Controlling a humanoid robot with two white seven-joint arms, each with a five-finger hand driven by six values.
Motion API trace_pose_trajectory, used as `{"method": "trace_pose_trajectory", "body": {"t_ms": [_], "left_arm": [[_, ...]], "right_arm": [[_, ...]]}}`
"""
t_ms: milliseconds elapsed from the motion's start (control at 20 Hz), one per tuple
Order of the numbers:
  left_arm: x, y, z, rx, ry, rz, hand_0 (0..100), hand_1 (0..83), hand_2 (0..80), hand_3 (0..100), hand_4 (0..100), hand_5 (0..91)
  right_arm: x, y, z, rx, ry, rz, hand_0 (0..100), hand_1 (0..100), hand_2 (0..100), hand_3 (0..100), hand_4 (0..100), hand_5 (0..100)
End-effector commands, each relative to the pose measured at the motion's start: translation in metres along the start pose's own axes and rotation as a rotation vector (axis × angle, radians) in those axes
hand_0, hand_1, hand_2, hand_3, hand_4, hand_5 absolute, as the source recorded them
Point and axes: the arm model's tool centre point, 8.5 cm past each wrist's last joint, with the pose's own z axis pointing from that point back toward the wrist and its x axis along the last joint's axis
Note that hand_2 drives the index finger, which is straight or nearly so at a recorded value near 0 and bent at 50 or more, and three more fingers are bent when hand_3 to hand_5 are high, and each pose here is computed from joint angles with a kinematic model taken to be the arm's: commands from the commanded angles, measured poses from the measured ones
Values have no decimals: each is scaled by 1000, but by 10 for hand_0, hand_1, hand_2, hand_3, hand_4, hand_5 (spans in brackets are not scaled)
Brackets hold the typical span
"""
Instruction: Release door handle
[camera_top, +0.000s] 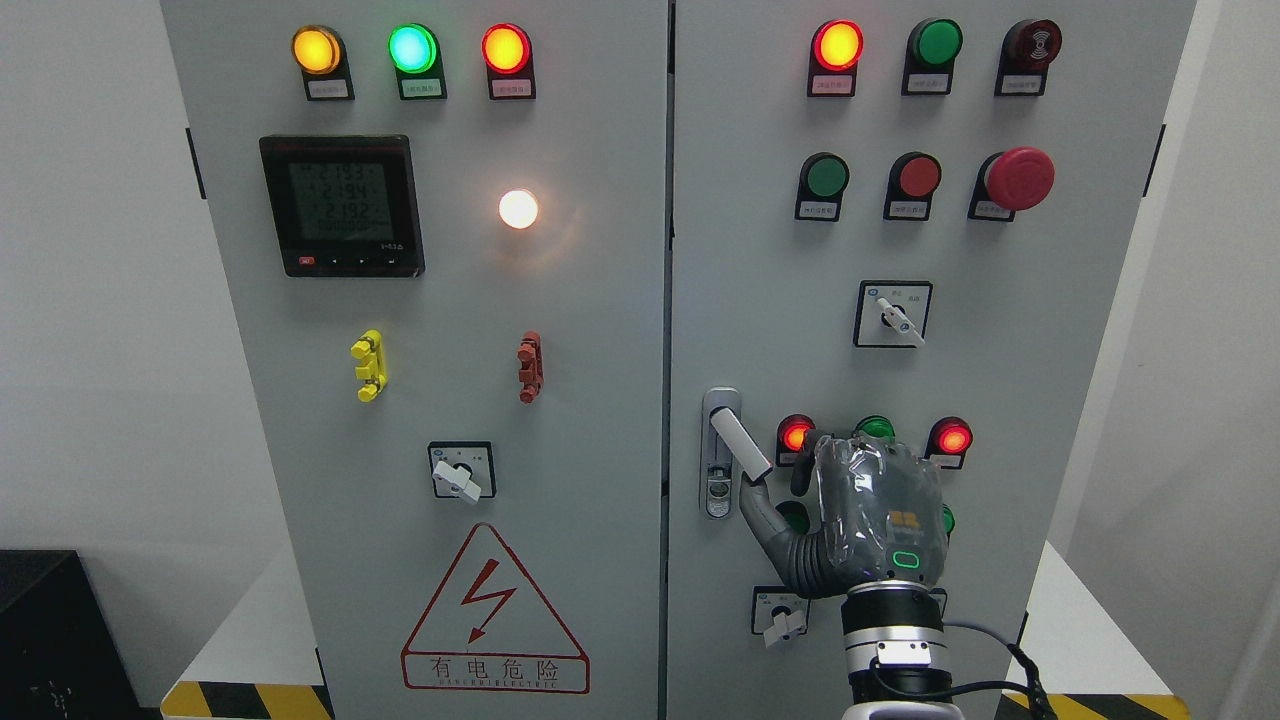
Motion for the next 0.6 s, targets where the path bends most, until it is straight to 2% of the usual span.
{"method": "trace_pose_trajectory", "body": {"t_ms": [0,551], "left_arm": [[0,0,0,-1,1,0,0,0,45,106,5,0],[0,0,0,-1,2,0,0,0,45,106,5,0]], "right_arm": [[-4,-1,-1,-3,12,0,432,398,735,1000,762,719],[-3,-4,-2,-10,7,-2,449,388,733,1000,762,719]]}}
